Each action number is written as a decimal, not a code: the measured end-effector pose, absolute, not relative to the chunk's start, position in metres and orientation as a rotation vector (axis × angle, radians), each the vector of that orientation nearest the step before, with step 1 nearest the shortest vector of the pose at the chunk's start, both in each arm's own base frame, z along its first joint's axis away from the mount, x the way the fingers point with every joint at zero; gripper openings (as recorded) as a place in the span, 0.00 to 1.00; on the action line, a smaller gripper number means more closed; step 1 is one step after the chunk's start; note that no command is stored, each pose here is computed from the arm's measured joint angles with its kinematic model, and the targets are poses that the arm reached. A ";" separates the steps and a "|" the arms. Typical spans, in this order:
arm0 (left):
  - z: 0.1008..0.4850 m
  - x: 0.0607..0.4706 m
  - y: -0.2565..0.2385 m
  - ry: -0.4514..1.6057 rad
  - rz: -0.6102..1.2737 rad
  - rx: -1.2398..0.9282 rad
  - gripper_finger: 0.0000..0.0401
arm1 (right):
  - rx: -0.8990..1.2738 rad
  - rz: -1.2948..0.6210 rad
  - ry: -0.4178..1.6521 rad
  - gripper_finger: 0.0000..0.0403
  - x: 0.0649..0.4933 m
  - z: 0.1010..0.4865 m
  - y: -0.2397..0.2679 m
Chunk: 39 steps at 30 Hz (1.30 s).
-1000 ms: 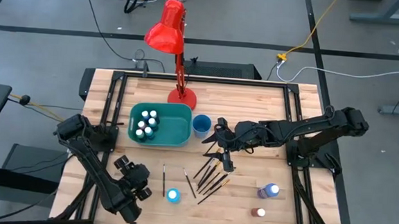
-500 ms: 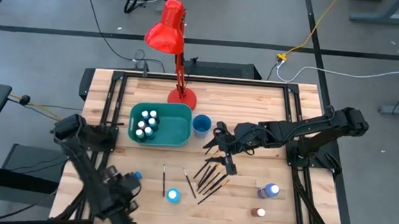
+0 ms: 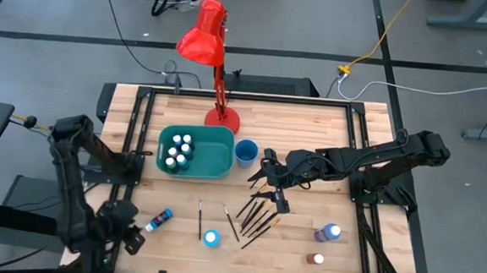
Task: Pick & Place Paint Supplies
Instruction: Put the light blue paint bottle into the green bin
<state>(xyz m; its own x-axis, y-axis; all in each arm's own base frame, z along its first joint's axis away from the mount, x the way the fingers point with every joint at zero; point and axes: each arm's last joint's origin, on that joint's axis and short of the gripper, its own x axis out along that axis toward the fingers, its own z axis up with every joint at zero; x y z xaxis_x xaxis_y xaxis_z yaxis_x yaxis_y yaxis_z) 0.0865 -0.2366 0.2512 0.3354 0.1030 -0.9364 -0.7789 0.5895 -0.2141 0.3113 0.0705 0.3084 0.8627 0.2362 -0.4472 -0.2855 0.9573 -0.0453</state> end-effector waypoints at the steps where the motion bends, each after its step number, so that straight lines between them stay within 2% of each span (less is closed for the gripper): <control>1: 0.244 0.089 -0.236 1.094 0.640 -0.759 0.47 | -0.116 0.275 0.453 0.56 0.311 0.308 0.071; 8: 0.204 0.100 -0.232 1.298 0.603 -0.785 0.47 | -0.145 0.282 0.449 0.56 0.311 0.308 0.071; 10: 0.197 0.103 -0.231 1.296 0.555 -0.777 0.47 | -0.145 0.282 0.449 0.56 0.311 0.308 0.070; 19: 0.175 0.107 -0.217 1.302 0.553 -0.705 0.47 | -0.152 0.283 0.449 0.56 0.311 0.308 0.070; 33: 0.142 0.110 -0.204 1.317 0.506 -0.764 0.47 | -0.152 0.283 0.449 0.56 0.311 0.308 0.071; 39: 0.140 0.109 -0.203 1.310 0.522 -0.792 0.43 | -0.153 0.283 0.449 0.56 0.311 0.308 0.071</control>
